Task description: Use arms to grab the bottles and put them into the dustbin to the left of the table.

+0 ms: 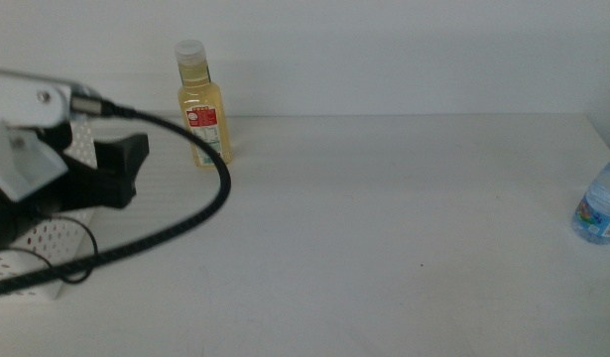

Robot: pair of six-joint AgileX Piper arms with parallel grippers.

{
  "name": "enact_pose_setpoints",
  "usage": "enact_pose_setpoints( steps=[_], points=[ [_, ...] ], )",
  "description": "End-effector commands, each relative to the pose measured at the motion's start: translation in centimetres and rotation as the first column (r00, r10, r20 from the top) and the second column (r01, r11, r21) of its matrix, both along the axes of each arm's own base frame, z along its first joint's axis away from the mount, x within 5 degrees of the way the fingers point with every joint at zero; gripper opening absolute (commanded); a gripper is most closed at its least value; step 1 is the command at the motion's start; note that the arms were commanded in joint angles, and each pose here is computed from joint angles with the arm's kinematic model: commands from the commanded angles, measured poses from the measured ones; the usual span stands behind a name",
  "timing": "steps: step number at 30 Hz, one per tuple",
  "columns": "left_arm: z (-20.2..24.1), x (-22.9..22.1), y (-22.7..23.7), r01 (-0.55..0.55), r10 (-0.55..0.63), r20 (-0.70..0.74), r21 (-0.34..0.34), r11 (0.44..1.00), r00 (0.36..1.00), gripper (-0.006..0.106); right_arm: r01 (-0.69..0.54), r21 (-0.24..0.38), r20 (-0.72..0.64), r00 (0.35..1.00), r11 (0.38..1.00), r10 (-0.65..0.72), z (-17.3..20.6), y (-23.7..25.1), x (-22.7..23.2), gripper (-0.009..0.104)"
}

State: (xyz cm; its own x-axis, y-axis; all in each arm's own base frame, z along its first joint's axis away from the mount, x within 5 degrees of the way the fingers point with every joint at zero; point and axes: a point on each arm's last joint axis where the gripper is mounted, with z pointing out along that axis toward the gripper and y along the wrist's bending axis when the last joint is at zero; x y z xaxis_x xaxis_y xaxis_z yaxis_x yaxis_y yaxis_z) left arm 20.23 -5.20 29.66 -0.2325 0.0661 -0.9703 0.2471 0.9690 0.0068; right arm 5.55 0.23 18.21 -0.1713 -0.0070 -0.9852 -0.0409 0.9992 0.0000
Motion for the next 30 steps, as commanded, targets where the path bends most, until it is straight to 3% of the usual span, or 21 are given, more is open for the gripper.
enact_pose_setpoints(
  steps=[1, 16, 30],
  points=[
    [1.1, 0.1, -0.1, -0.004, 0.008, 0.107, -0.042, 0.999, 0.994, 0.089, 0.005, -0.017, 0.106, 0.994, 1.0, -0.003, 1.1, 0.0, -0.1, 0.079],
    [-1.7, 1.7, -0.5, -0.012, 0.012, 0.001, -0.032, 0.999, 1.0, 0.089, 0.005, -0.017, 0.106, 0.994, 1.0, -0.003, 1.1, 0.0, -0.1, 0.079],
    [-4.6, 6.8, -1.6, -0.028, 0.038, 0.147, -0.072, 0.997, 0.988, 0.089, 0.005, -0.017, 0.106, 0.994, 1.0, -0.003, 1.1, 0.0, -0.1, 0.079]
  ],
)
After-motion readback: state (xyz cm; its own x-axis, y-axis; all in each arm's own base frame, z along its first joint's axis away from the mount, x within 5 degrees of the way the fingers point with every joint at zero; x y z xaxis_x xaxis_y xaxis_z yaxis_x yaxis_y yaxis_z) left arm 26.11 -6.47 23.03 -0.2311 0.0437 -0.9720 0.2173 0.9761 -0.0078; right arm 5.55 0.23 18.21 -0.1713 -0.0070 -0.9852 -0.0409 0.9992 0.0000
